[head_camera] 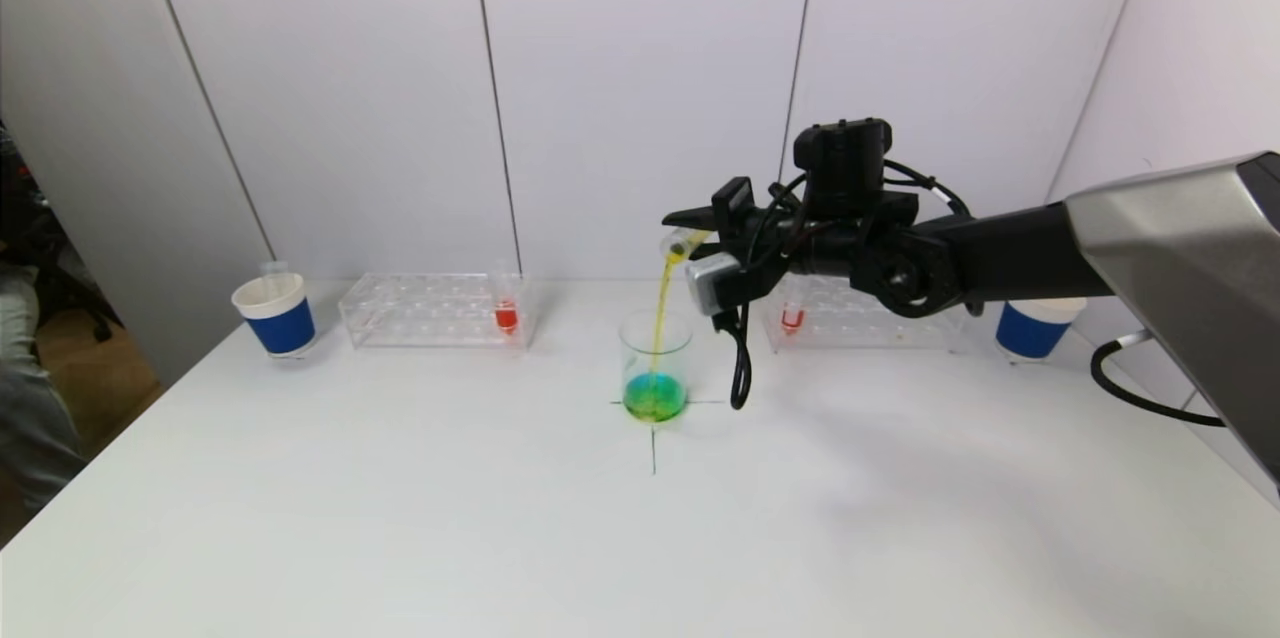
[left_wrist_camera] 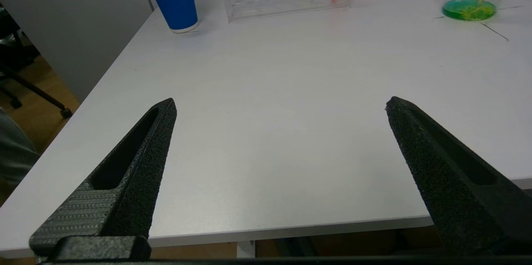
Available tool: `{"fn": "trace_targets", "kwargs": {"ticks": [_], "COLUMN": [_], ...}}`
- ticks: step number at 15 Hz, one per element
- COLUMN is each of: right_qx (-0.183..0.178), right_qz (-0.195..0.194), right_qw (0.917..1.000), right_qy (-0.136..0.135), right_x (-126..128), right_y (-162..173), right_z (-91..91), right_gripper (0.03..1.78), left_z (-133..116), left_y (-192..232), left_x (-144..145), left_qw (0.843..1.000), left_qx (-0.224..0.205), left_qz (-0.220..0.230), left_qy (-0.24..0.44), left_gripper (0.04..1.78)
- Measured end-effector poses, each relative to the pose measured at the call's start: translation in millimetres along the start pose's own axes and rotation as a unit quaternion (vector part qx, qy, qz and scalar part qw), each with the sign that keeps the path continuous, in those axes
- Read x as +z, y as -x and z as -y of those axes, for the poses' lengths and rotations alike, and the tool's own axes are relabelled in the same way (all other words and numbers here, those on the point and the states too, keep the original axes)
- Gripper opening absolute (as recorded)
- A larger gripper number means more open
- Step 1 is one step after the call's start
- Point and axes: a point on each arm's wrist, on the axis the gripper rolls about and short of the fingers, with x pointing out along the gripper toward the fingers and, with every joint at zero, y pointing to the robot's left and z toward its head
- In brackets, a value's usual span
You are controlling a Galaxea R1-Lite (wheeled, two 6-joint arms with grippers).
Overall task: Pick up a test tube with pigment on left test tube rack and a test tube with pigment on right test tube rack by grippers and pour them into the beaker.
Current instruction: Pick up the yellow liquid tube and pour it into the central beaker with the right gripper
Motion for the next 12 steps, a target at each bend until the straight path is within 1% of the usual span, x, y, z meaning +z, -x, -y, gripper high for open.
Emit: {"fn": "trace_targets", "kwargs": {"ticks": [10,12], "right_qx": [0.005,0.007], "right_qz": [-0.012,-0.014], "right_qw": [0.9991,0.9985], "right_qy": [0.040,0.053], "right_x": [-1.9,-3.5], "right_y": [0.3,0.5], "right_z": [-1.4,-2.6], "right_gripper": [0.53,0.53], "left_z": [0.0,0.0], "left_y": [0.0,0.0], "left_x": [0.0,0.0], "left_qw": [1.000,1.000], "left_qx": [0.000,0.000], "left_qz": [0.000,0.000], "left_qy": [0.000,0.000], "left_gripper": [1.76,1.76]}}
